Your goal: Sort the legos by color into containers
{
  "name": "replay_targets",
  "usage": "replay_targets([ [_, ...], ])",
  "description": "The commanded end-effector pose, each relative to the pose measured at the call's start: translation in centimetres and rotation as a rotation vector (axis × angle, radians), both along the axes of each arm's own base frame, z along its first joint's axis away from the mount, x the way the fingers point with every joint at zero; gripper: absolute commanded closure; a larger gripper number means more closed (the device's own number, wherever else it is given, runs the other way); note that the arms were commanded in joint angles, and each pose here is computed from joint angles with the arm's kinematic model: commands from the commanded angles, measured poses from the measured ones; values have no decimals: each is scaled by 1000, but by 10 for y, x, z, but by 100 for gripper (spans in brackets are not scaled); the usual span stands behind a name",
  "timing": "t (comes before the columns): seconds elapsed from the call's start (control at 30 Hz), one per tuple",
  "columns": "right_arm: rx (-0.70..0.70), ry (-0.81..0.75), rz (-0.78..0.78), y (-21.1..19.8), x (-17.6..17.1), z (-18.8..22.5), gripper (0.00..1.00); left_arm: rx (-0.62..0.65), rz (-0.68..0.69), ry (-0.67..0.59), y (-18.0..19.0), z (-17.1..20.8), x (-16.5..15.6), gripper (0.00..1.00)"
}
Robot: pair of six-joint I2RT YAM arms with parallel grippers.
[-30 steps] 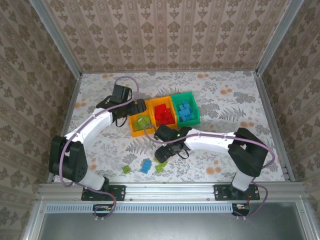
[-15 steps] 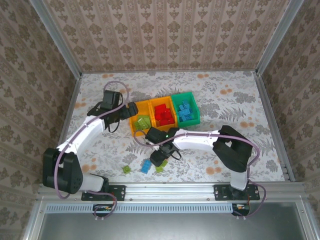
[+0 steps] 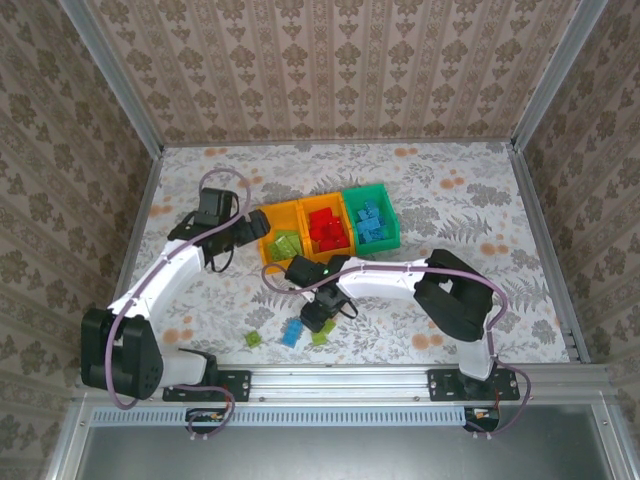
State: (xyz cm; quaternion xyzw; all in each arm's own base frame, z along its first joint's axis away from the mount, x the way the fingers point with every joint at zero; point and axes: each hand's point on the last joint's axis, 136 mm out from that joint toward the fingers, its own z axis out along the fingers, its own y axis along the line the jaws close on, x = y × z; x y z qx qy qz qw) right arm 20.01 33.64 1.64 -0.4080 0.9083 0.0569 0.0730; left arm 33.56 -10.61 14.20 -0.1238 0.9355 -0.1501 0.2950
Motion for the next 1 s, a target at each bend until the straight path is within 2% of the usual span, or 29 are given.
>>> replay_targets([
  [0.0, -96, 16, 19, -13, -4, -17, 40, -5, 24, 17, 8, 1, -11, 0],
  [0.2, -124, -8, -23, -19, 5, -17, 64, 5, 31, 30, 12, -1, -20, 0],
  [0.33, -71, -22, -62, -13, 14, -8, 71, 22, 43, 68, 18, -8, -33, 0],
  [0.5, 47, -68, -124, 1, 35, 24, 73, 55, 54, 172, 25, -23, -63, 0],
  [0.7, 234, -140, -243, 17, 81, 78, 73, 116, 55, 301, 32, -39, -107, 0],
  [0.97, 485, -142, -446, 37, 149, 129, 74, 69, 17, 452, 8, -62, -157, 0],
])
